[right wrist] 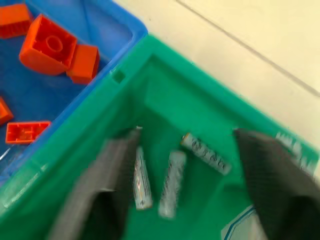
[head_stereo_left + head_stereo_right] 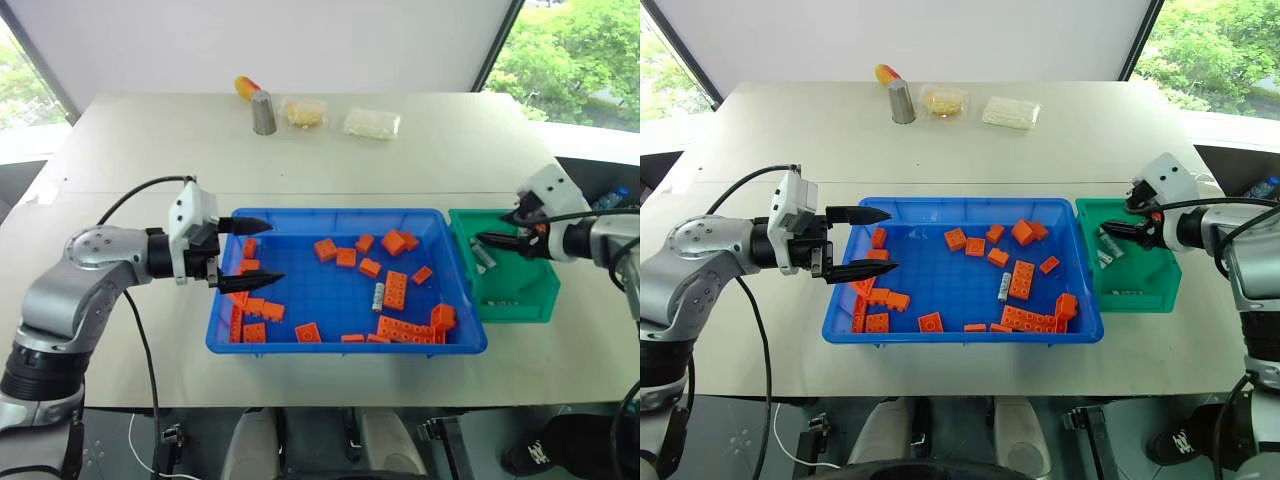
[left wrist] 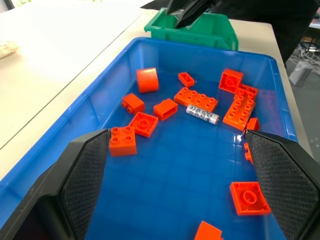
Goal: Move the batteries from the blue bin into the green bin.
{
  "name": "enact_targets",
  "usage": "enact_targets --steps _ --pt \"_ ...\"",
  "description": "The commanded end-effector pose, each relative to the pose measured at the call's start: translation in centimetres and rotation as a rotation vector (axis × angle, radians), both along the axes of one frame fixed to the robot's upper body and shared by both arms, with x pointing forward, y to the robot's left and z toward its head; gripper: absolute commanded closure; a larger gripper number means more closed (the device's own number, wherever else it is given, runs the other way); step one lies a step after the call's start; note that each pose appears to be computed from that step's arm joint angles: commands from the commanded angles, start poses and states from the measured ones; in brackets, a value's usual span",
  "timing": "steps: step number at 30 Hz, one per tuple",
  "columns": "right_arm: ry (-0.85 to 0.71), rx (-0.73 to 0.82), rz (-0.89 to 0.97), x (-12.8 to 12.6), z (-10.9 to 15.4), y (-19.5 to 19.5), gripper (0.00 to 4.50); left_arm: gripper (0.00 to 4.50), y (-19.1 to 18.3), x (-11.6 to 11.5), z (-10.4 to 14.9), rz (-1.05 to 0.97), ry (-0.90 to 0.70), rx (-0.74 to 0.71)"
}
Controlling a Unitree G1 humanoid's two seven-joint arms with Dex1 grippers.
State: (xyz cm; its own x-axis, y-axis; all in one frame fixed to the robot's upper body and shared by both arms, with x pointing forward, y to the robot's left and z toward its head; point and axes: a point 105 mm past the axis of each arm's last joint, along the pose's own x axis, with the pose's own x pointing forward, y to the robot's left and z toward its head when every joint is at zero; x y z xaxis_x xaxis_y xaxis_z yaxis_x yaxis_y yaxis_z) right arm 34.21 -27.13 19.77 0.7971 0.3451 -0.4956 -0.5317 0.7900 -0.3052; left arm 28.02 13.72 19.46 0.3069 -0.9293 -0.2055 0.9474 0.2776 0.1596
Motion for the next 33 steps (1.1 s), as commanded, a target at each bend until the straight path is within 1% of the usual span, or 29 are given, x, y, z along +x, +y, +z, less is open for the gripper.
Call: enact_targets --steps 1,3,5,7,9,11,15,18,20,21,22,23,29,33 --pt "-0.119 0.048 0.237 -0.2 5.0 4.1 1.57 0.00 -0.2 -0.3 0.7 -0.017 -0.042 0.003" --pt "-0.069 0.037 0.413 -1.4 5.0 6.8 1.57 0.00 -0.2 -0.3 0.7 -0.016 -0.042 0.004" --pt "0.001 -0.019 0.578 -2.6 3.7 9.1 1.57 0.00 -0.2 -0.4 0.6 -0.015 -0.042 0.006" --pt "0.061 -0.081 0.707 -3.6 2.2 10.6 1.57 0.00 -0.3 -0.4 0.6 -0.015 -0.042 0.006" --pt "0.106 -0.123 0.783 -3.9 1.0 11.6 1.57 0.00 -0.4 -0.3 0.6 -0.014 -0.044 0.006" --pt "0.145 -0.164 0.822 -3.8 -0.4 12.2 1.57 0.00 -0.4 -0.3 0.6 -0.013 -0.047 0.005" --pt "0.198 -0.225 0.811 -3.4 -2.7 12.5 1.57 0.00 -0.4 -0.5 0.6 -0.004 -0.048 0.002" --pt "0.228 -0.202 0.776 -3.4 -4.1 13.1 1.57 0.00 -0.1 -0.7 0.4 0.009 -0.044 0.005" --pt "0.237 -0.184 0.776 -3.8 -4.6 13.6 1.02 0.00 -0.1 -0.8 0.4 0.013 -0.042 0.006" --pt "0.231 -0.189 0.772 -3.9 -4.8 13.8 0.65 0.00 -0.1 -0.9 0.4 0.013 -0.041 0.007" --pt "0.227 -0.194 0.760 -3.9 -5.0 13.9 0.18 0.00 -0.2 -0.9 0.4 0.013 -0.041 0.007" --pt "0.224 -0.200 0.738 -3.7 -5.1 13.9 0.05 0.00 -0.1 -0.9 0.4 0.014 -0.041 0.008" --pt "0.266 -0.158 0.671 -4.2 -5.4 14.1 0.05 0.00 -0.1 -0.9 0.4 0.008 -0.036 0.009" --pt "0.309 -0.149 0.669 -5.0 -6.3 14.4 0.05 0.00 -0.6 -1.0 0.3 -0.024 -0.029 0.013"
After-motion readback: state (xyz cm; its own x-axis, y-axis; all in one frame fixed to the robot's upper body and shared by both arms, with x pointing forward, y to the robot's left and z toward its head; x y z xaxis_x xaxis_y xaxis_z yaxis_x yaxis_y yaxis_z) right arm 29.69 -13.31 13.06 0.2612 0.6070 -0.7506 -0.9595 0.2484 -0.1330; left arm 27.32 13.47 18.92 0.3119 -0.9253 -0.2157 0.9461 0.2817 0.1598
